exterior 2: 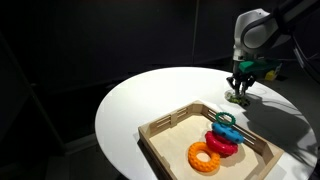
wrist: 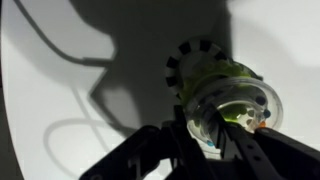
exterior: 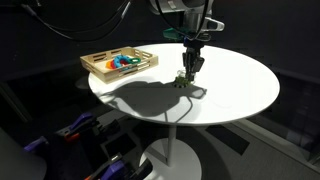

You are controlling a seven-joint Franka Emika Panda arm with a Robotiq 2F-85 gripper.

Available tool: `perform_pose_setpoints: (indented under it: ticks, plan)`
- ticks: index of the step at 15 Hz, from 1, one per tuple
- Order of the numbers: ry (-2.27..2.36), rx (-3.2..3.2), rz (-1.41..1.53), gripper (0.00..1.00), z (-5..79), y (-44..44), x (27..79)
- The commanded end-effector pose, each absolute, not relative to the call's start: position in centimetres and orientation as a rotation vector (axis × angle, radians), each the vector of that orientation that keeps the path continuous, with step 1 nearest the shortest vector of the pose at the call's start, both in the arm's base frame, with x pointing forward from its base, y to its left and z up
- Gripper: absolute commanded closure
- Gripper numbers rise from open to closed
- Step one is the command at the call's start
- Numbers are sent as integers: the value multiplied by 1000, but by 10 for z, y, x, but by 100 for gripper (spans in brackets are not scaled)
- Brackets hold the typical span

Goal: Put the colorless ring in the crate

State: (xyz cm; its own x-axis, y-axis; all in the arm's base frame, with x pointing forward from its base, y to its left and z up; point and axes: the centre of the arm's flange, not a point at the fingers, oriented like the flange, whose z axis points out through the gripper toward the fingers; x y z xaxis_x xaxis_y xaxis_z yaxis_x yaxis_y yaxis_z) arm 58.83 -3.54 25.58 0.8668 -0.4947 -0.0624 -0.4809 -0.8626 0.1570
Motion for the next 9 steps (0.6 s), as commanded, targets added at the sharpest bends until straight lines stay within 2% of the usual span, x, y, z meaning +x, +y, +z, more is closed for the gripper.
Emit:
perform_pose_setpoints:
  ticks: [1, 9]
  plan:
    - [-759, 2937, -137, 92, 281, -24, 582]
    - [-686, 2982, -47, 92, 331, -1, 570]
